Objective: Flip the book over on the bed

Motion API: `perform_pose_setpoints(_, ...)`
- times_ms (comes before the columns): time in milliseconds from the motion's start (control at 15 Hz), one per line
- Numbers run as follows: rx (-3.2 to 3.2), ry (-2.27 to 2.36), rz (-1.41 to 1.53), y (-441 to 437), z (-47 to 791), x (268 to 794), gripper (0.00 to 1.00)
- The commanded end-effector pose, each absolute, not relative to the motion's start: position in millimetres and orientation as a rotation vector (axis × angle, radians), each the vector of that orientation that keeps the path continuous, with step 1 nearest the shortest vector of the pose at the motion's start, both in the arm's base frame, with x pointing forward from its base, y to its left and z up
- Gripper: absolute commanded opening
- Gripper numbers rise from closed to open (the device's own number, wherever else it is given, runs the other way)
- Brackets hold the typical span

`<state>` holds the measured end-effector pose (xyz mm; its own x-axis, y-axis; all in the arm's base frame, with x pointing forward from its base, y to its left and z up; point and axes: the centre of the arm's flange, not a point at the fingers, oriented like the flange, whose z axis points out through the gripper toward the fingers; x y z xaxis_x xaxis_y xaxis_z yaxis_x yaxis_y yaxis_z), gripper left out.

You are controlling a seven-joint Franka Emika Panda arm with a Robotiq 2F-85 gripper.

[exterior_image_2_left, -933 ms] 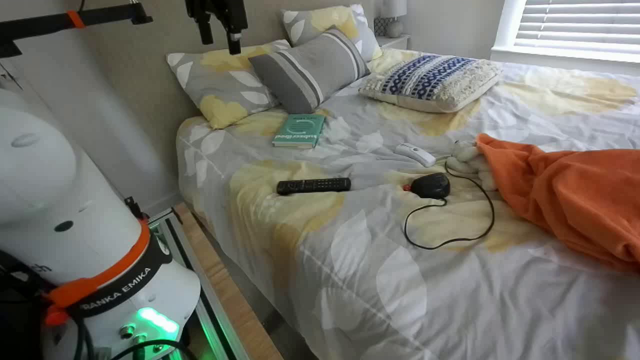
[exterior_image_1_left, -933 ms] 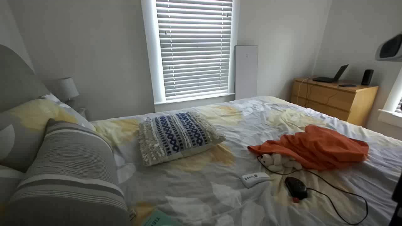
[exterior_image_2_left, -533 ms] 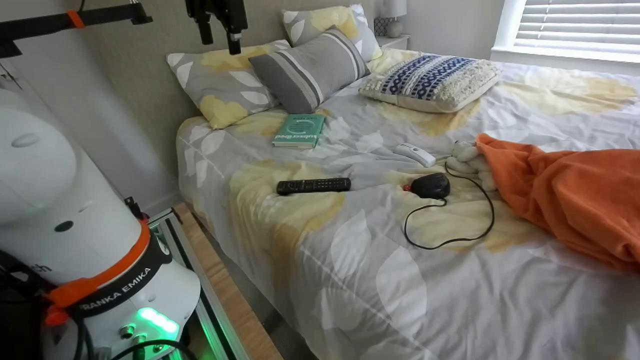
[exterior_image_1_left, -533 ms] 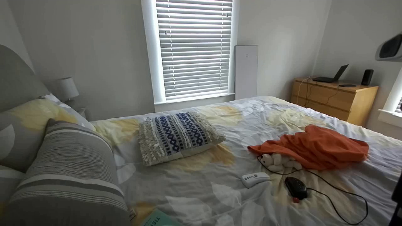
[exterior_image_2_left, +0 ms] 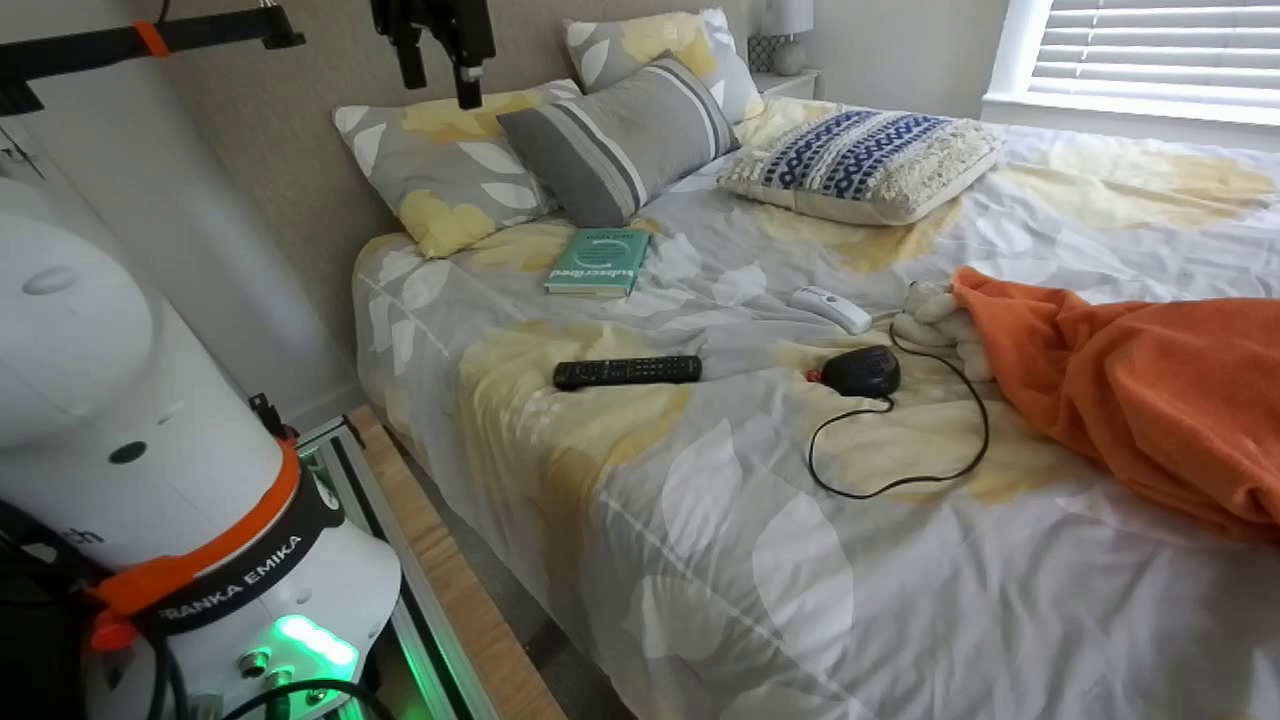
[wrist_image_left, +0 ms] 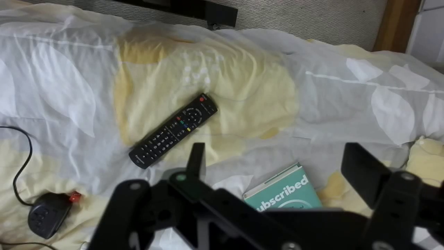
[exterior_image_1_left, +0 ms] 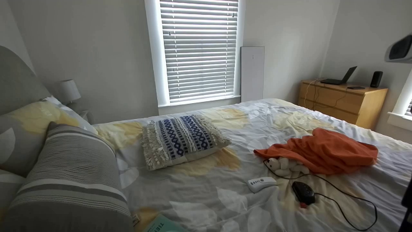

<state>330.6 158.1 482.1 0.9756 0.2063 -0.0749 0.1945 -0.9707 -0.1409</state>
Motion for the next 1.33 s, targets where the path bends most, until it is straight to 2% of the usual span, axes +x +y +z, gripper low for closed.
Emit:
perform_pose_setpoints(0,-2.990,-0.305,0.134,158.1,482.1,330.6,1.00)
perform_pose_setpoints(267,-2.990,-0.305,0.134,158.1,482.1,330.6,1.00)
perform_pose_setpoints(467,-2.962,-0.405,0.071,141.4,489.2,355.6,1.00)
perform_pose_setpoints(933,-2.676,-0.746,-0.085,78.3,489.2,482.1,1.00)
perform_pose_setpoints(1267,-2.429,-0.855,-0.088,99.2,449.5,567.2,1.00)
